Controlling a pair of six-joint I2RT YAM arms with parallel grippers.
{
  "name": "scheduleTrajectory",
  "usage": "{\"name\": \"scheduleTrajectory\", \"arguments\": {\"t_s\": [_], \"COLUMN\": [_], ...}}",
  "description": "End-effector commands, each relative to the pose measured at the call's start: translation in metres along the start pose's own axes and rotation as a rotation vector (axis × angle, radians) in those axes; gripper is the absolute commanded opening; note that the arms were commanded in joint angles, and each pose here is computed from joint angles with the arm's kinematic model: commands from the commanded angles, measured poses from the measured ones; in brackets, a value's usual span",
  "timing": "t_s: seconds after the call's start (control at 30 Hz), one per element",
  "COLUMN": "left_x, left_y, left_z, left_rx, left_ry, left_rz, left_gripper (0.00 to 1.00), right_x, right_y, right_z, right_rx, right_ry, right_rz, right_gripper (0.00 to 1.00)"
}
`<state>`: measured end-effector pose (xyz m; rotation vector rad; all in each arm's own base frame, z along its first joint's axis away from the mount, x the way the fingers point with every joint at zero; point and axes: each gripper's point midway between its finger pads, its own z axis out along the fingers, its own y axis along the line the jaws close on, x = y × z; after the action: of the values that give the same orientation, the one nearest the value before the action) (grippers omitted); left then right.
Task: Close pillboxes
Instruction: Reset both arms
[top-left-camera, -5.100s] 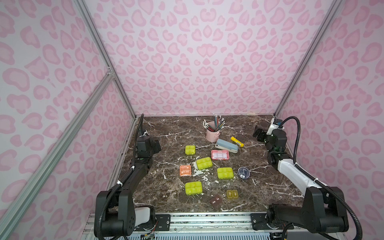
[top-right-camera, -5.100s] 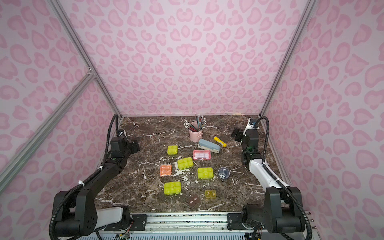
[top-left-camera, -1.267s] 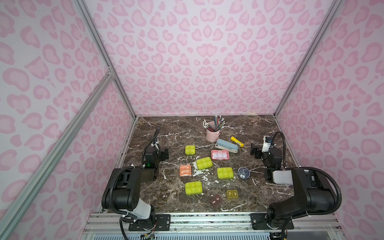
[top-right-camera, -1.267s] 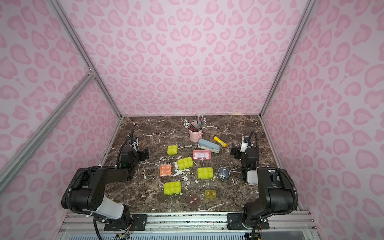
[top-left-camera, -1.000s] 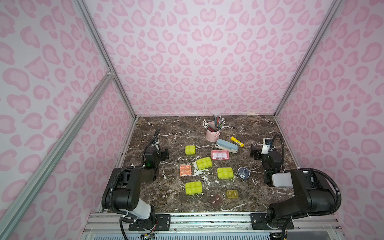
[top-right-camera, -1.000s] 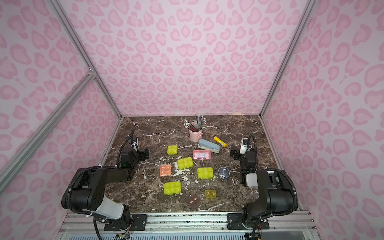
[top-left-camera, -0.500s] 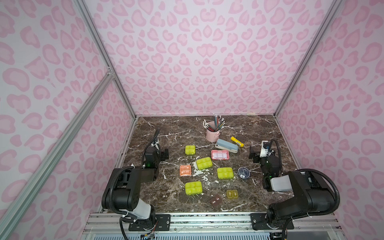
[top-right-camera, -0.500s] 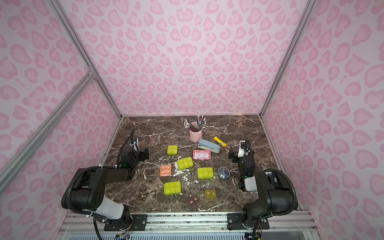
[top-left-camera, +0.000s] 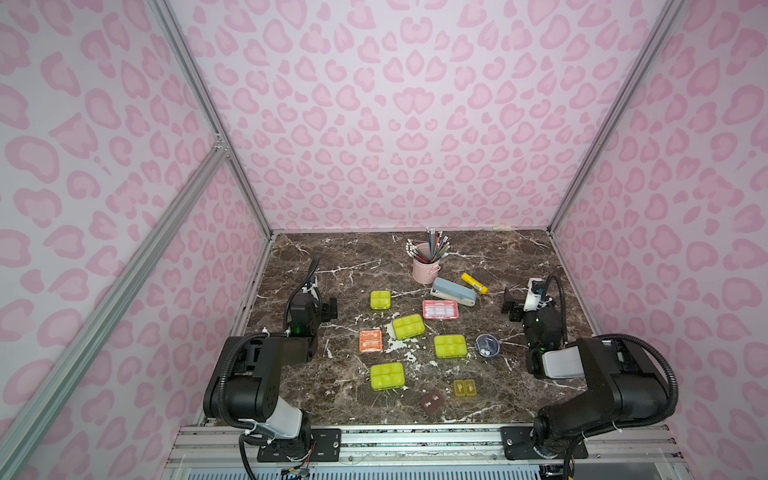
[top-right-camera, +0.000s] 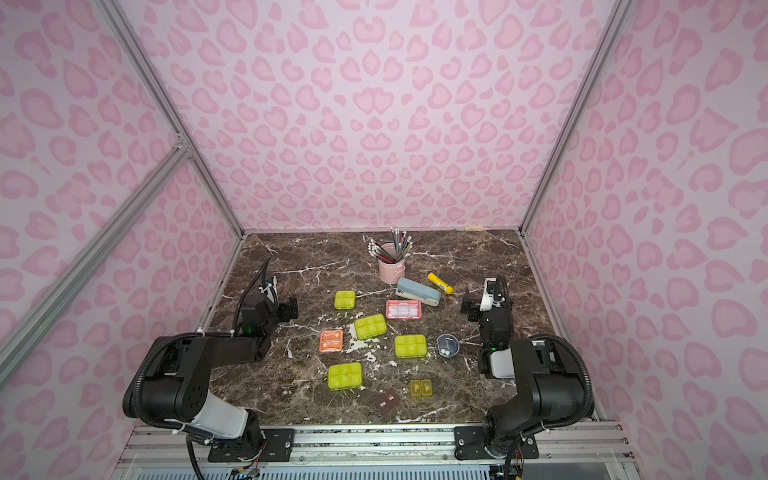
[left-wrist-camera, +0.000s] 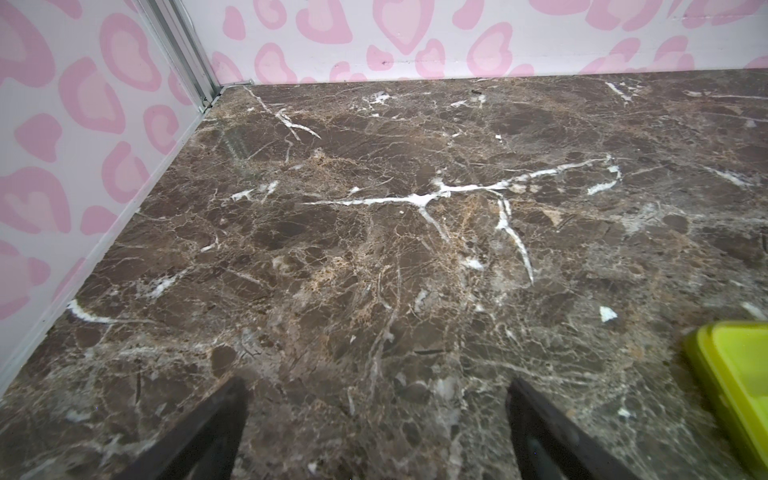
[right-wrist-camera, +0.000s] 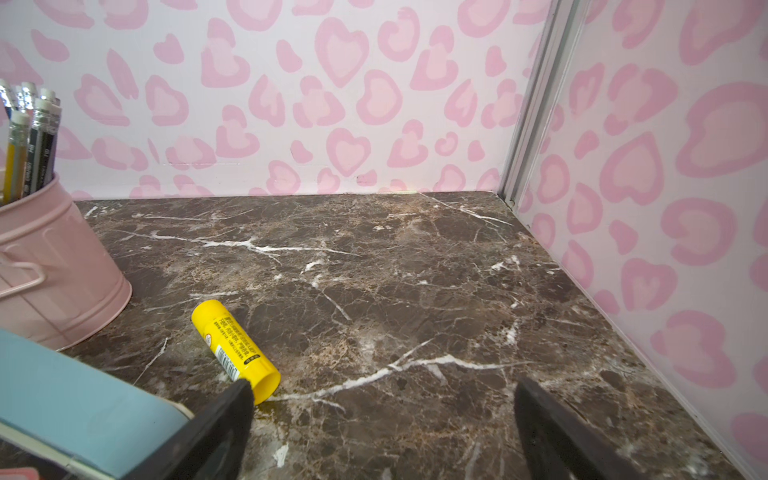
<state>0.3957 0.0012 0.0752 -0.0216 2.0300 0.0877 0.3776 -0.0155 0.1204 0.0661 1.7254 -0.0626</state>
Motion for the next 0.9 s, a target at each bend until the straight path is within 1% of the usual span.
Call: {"name": "scheduleTrajectory", "arguments": {"t_s": [0.0,0.87], "left_x": [-0.0120,-0.0120], "left_y": [0.0003,0.0005], "left_z": [0.0009,0.0010], "left_rx": [-0.003,-0.004], "left_ry": [-0.043,-0.042], "left_rz": [0.002,0.002], "left_gripper": [0.98,0.98], "right_x": [-0.0064,-0.0049], "right_y": [0.0003,-0.0012], "right_z": [-0.0011,0.0013], "right_rx": [-0.003,-0.008], "right_ry": [-0.030,-0.021], "right_rz": [0.008,0.013], "right_gripper": [0.99,0.99]}}
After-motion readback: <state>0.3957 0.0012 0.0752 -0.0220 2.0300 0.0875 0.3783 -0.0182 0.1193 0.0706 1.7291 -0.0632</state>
